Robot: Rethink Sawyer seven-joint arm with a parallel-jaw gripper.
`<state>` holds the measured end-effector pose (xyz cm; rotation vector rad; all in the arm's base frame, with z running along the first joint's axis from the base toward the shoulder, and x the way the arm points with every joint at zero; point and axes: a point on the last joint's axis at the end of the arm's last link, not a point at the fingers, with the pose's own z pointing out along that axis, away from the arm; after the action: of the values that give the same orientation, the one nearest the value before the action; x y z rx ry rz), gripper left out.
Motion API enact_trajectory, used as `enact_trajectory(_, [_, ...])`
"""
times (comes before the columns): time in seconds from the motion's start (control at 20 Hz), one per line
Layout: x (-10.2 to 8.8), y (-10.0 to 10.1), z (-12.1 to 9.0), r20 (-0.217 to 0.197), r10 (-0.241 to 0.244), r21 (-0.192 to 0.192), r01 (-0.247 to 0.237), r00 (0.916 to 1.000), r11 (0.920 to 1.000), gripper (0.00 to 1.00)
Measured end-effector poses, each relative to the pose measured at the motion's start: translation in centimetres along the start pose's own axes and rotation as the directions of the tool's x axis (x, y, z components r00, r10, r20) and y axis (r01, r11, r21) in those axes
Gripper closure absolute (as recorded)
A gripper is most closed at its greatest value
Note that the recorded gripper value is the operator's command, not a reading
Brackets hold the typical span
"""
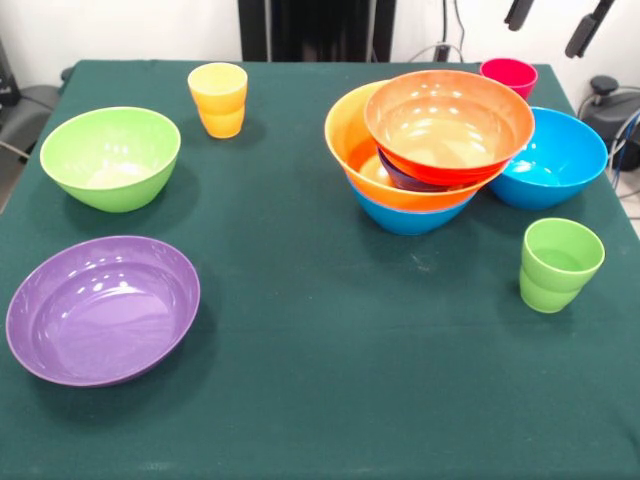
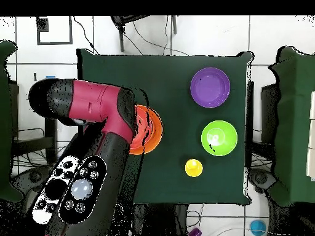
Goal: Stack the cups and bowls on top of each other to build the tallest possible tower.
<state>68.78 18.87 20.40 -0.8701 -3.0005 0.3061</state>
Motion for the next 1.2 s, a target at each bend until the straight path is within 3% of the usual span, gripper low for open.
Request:
enact_trajectory(0.3, [-2.0, 0.3, -0.7, 0.032, 0.003, -0.010, -0.003, 0.9995, 0.9999, 0.00])
enact_trajectory(0.45, [-5.2, 0.4, -1.9, 0.065, 0.015, -0.031, -0.013, 0.9978, 0.9994, 0.00])
enact_trajectory(0.7, [-8.1, 0.1, -3.7, 0.076, 0.027, -0.045, -0.024, 0.9967, 0.9987, 0.00])
enact_trajectory(1.2, [-9.7, 0.7, -6.3, 0.075, 0.015, -0.052, -0.011, 0.9971, 0.9986, 0.00])
